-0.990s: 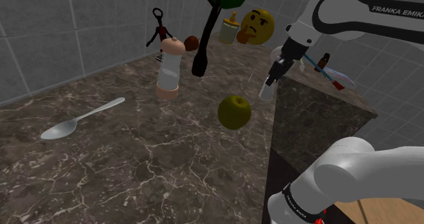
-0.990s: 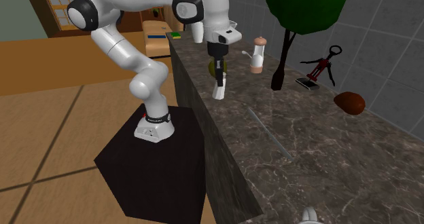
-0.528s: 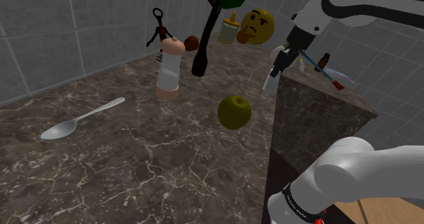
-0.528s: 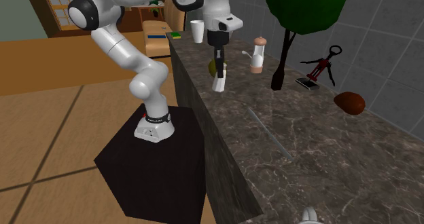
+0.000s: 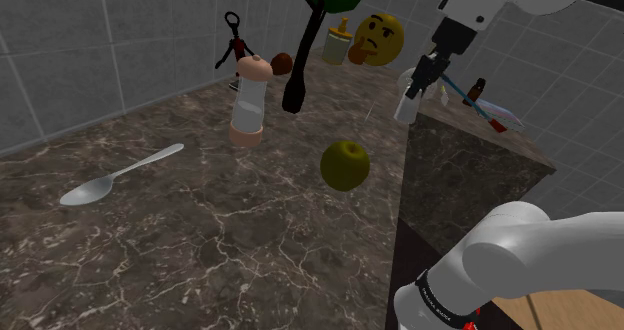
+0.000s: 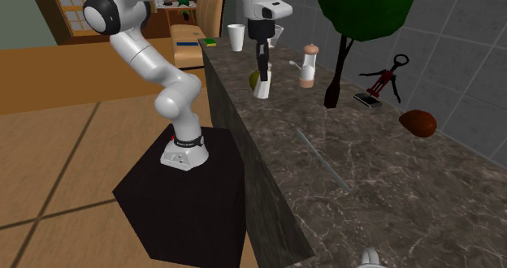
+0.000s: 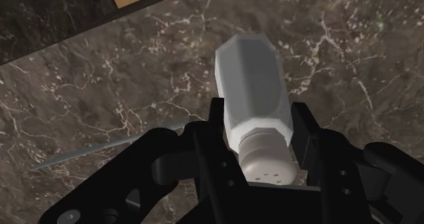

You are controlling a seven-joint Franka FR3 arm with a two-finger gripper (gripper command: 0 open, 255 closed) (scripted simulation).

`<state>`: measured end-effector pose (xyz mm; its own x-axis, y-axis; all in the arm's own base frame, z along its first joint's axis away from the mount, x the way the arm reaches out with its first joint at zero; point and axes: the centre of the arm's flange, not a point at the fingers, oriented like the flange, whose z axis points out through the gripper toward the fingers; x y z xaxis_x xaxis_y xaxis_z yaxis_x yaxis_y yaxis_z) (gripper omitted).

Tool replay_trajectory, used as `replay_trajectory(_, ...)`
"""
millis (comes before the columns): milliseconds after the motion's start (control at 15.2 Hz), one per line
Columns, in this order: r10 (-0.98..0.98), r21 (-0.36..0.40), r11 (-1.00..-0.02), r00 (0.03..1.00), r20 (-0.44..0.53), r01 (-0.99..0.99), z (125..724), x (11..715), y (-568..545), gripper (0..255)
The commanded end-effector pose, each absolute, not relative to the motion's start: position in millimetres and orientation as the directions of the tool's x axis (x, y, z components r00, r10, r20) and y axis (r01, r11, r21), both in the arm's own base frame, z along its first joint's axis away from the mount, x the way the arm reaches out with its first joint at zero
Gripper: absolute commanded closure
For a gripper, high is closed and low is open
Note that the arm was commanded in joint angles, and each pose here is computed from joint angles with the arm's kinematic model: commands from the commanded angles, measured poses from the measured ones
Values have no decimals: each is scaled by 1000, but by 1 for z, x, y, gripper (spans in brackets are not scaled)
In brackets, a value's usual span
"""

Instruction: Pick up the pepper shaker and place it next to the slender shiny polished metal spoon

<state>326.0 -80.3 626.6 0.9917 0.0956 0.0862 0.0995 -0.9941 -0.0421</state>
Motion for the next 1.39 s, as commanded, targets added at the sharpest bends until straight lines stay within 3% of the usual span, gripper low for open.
replay_trajectory(0,96,-42,-994,992,86,99,637,325,-80,255)
replay_trajectory(858,96,-42,-994,992,86,100,701,325,-80,255)
replay_trajectory(1320,96,-42,-994,992,86,99,702,329,13,255)
